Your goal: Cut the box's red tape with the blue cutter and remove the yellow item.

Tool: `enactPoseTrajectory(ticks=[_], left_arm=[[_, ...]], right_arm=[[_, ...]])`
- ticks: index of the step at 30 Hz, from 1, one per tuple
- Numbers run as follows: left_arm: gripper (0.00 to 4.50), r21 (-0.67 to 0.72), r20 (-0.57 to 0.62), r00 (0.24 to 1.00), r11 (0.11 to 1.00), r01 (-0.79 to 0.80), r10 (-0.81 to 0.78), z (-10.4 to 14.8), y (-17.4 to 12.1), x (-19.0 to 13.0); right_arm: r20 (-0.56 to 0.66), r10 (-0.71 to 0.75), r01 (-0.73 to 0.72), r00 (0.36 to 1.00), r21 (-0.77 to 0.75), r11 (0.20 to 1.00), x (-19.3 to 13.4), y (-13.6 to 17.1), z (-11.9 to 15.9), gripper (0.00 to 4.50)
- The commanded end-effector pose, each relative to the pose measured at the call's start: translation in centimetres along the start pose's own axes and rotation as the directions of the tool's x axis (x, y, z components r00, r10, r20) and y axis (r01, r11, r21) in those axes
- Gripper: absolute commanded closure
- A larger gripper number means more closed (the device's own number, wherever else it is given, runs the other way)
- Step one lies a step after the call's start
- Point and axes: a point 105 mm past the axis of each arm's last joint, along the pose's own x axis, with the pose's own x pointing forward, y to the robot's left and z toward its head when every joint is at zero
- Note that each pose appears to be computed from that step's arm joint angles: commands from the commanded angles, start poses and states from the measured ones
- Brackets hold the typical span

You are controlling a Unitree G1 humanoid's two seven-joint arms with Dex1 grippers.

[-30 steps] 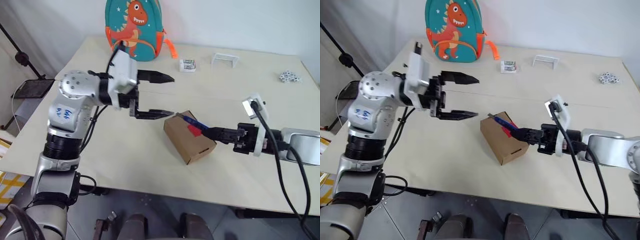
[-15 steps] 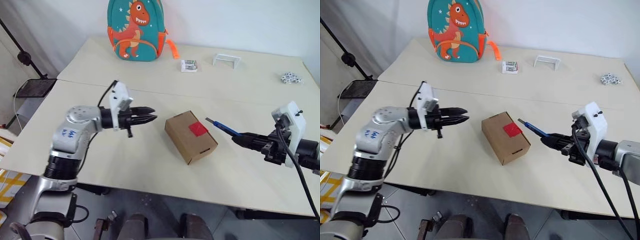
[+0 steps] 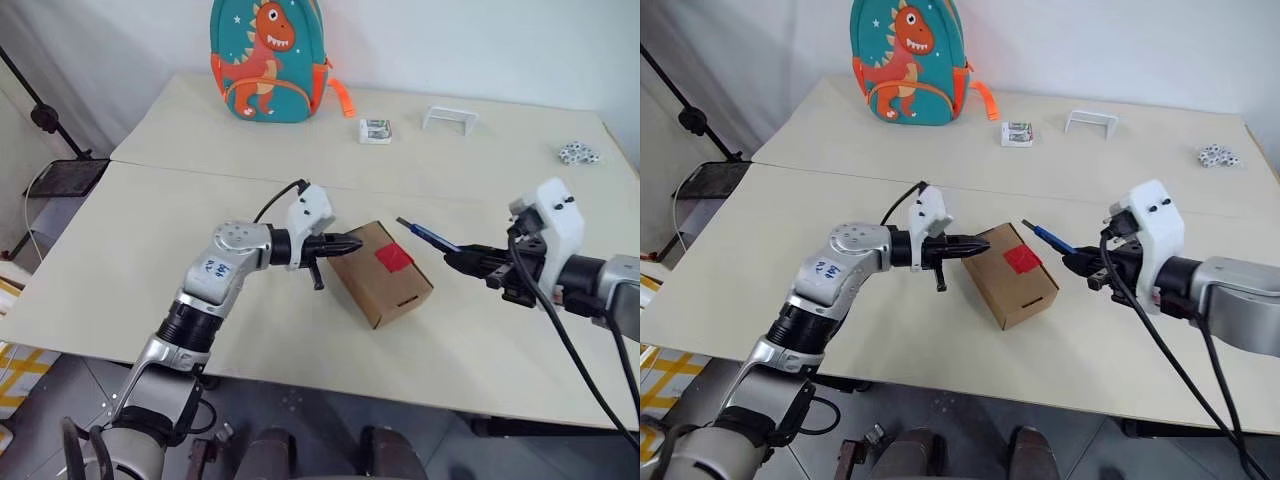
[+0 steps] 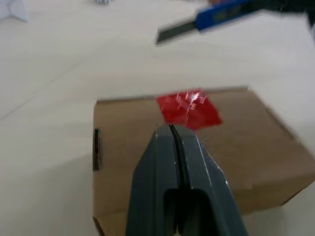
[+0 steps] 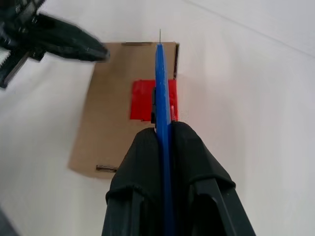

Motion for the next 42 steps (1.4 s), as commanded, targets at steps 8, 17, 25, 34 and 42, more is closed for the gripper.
enactPoseTrajectory(ticks=[8, 17, 25, 34, 42], left_arm=[[4.5, 0.052, -0.058, 0.998, 0.998, -0.029, 0.032, 0.2, 0.0, 2.5], [4.5, -0.011, -0.142, 0.99, 1.0, -0.02, 0.018, -1.1, -0.1, 1.5], [4.5, -0.05, -0.184, 0.983, 0.999, 0.018, -0.027, -1.3, -1.0, 1.3], [4.5, -0.062, -0.195, 0.98, 0.998, 0.014, -0.026, -1.7, -1.2, 1.3], [4.5, -0.065, -0.201, 0.979, 0.998, 0.007, -0.02, -1.9, -1.3, 1.2]], right_arm=[[0.0, -0.053, 0.053, 0.999, 0.001, 0.999, 1.2, 0.0, 1.0, 4.38], [-0.028, -0.045, 0.046, 0.999, 0.013, 0.999, 1.8, 0.6, 1.1, 4.38], [-0.08, -0.065, 0.067, 0.995, 0.01, 0.998, 2.6, 0.5, 0.5, 4.38], [-0.095, -0.06, 0.06, 0.994, -0.004, 0.998, 3.5, 0.7, 0.2, 4.38], [-0.082, -0.076, 0.075, 0.994, -0.005, 0.997, 3.6, 0.1, 0.4, 4.38]])
